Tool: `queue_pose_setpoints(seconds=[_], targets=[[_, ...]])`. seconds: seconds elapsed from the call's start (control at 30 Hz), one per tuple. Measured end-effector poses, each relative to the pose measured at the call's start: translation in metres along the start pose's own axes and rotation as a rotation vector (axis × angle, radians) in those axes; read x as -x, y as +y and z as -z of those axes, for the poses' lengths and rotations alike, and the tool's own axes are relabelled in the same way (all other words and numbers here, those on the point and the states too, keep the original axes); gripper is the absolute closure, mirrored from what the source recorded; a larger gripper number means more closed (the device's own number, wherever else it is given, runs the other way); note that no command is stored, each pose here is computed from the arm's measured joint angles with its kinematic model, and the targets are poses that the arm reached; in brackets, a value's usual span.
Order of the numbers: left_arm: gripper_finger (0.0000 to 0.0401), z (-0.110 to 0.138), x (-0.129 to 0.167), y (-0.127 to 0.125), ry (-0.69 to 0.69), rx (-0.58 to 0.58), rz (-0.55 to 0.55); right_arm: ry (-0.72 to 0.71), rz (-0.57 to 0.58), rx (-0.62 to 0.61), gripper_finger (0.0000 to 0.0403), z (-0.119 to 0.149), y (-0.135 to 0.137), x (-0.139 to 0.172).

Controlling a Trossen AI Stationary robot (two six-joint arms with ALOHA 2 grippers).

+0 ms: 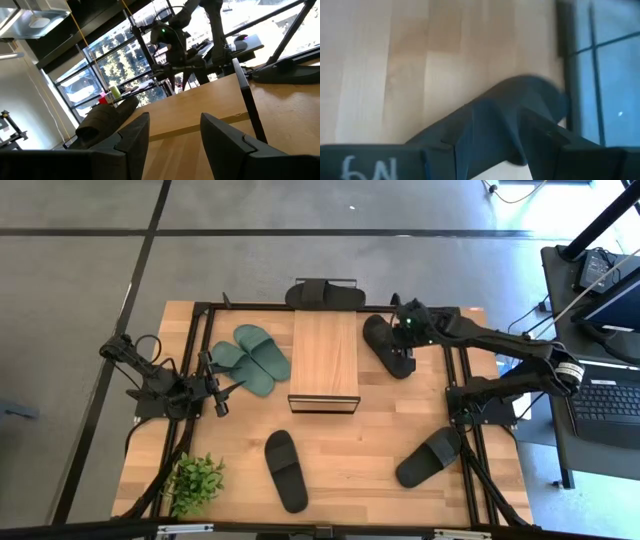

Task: Pick and place slides into the shelf
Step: Put the black slide on the shelf

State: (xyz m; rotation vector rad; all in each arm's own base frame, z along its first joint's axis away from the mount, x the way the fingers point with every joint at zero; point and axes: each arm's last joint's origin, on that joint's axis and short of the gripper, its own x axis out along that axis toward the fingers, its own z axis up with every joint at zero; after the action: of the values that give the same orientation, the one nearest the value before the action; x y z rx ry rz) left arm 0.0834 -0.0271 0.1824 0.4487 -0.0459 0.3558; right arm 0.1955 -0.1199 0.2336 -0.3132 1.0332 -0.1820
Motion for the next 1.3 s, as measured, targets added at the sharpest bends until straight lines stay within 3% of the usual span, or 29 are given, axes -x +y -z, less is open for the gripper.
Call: queue_pose_setpoints(seconds=[0.17, 0.37, 0.57, 0.83, 1.03, 1.3], targets=[[0.0233, 0.0, 0.0, 0.0, 0.002, 0.0, -0.004, -0.004, 0.121, 0.079, 0.0242, 0.009, 0.003, -0.016], [0.0233, 0.0, 0.0, 0.0, 0.003, 0.0, -0.004, -0.034, 0.205, 0.192, 0.0184, 0.014, 0.006, -0.025], [0.0233, 0.0, 0.0, 0.0, 0.004, -0.001, -0.004, -0.046, 0.204, 0.144, 0.014, 0.018, 0.008, -0.029], [0.0233, 0.0, 0.0, 0.0, 0.006, -0.002, -0.005, -0.058, 0.179, -0.03, 0.0135, 0.019, 0.011, -0.03], [0.0233, 0.0, 0.0, 0.0, 0.006, -0.002, -0.006, -0.01, 0.241, -0.013, 0.0134, 0.02, 0.01, -0.03], [0.0233, 0.0, 0.0, 0.0, 0.007, -0.003, -0.006, 0.049, 0.212, 0.095, 0.0134, 0.022, 0.011, -0.05]])
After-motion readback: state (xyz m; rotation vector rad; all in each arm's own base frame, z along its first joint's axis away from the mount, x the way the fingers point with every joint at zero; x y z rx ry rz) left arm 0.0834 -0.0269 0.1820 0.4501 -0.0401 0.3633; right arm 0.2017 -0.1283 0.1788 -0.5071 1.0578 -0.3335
